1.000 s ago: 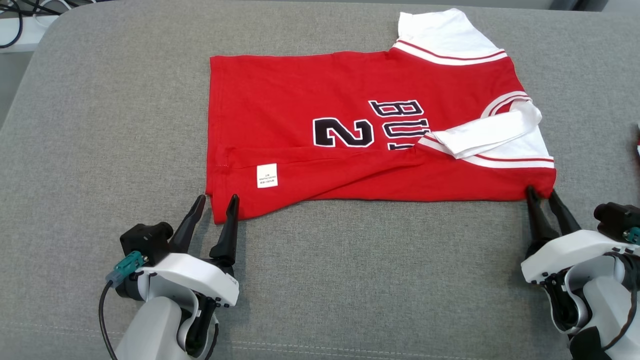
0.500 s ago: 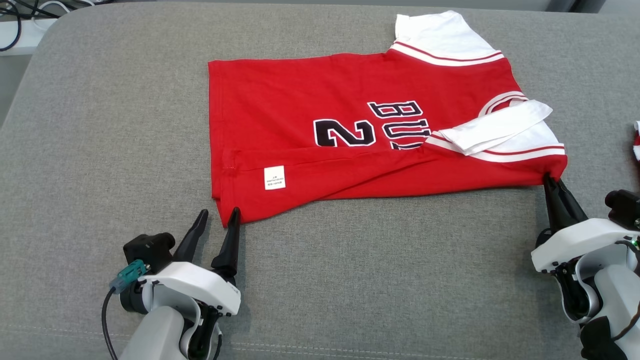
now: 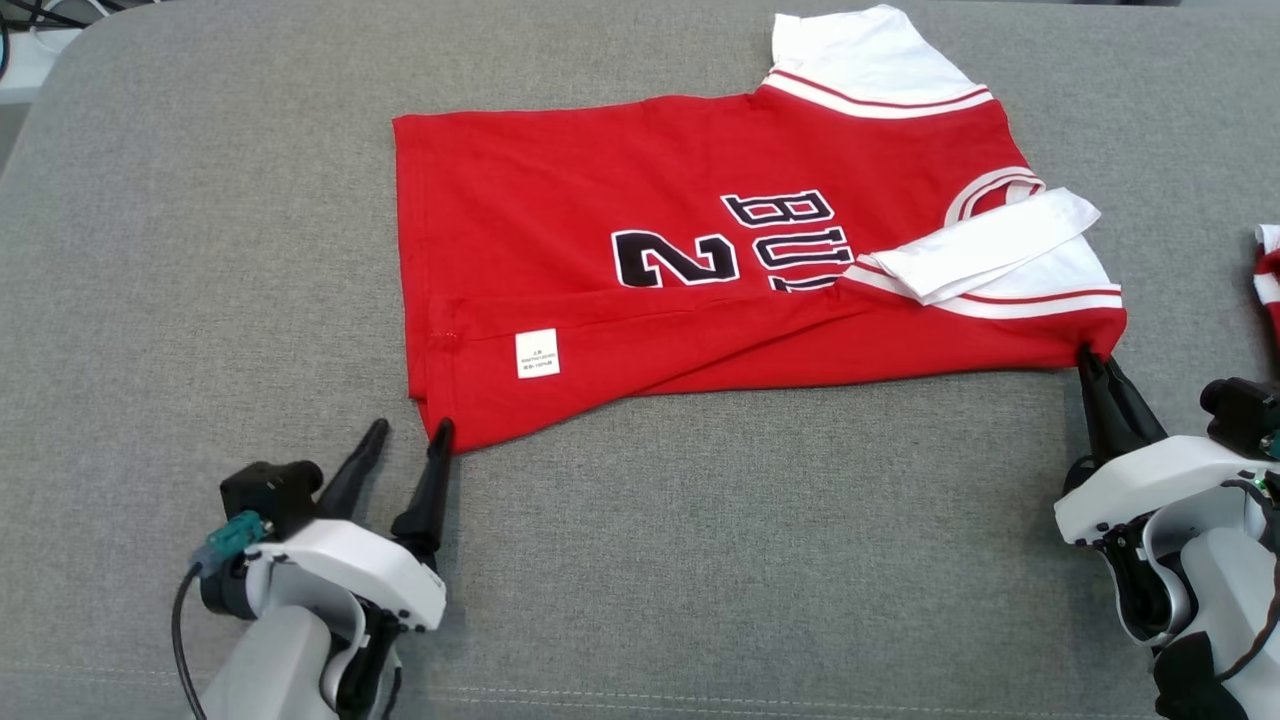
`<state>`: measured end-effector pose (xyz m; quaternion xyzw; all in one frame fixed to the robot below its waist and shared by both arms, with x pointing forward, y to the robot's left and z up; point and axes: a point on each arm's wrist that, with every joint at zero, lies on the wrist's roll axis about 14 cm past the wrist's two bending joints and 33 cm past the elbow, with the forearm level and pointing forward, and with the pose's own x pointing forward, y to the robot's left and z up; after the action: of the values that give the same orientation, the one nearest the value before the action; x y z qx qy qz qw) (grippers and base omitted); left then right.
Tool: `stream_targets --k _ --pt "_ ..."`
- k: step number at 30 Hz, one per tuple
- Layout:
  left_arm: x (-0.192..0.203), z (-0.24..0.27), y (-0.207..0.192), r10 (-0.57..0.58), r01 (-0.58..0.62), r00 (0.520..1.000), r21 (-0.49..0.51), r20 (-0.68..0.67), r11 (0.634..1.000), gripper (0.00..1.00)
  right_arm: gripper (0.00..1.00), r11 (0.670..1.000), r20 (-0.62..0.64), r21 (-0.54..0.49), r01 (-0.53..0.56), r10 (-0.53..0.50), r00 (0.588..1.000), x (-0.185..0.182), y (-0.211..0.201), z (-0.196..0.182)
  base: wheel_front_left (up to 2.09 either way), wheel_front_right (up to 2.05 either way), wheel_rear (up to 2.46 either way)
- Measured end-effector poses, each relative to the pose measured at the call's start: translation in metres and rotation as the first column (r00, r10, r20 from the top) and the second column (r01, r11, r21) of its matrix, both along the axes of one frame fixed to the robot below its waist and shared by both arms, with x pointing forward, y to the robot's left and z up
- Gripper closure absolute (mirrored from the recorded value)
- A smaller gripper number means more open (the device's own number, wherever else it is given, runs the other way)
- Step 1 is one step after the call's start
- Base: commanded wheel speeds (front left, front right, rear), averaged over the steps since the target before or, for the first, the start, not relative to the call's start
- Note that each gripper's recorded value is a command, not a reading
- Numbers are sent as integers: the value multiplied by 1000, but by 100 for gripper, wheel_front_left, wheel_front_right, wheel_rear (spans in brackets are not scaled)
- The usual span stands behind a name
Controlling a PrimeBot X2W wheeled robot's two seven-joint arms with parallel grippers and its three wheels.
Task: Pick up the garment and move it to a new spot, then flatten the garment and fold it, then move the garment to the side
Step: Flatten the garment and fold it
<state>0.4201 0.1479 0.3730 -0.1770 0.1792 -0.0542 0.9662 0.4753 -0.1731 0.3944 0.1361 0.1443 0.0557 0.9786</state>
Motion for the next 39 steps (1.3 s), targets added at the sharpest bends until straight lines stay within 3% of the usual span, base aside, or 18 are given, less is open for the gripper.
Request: stream_targets --k 9,19,39 --pt "22 11 -6 -79 77 996 48 43 996 0 100 1000 -18 6 3 -3 1000 -2 1 -7 0 0 0" --pt "27 3 -17 -143 142 990 36 13 989 0 100 1000 -14 1 -6 6 1000 1 2 -7 0 0 0" --pt "27 -2 -20 -162 162 987 -4 -22 987 0 100 1000 -11 2 -8 8 1000 4 3 -6 0 0 0"
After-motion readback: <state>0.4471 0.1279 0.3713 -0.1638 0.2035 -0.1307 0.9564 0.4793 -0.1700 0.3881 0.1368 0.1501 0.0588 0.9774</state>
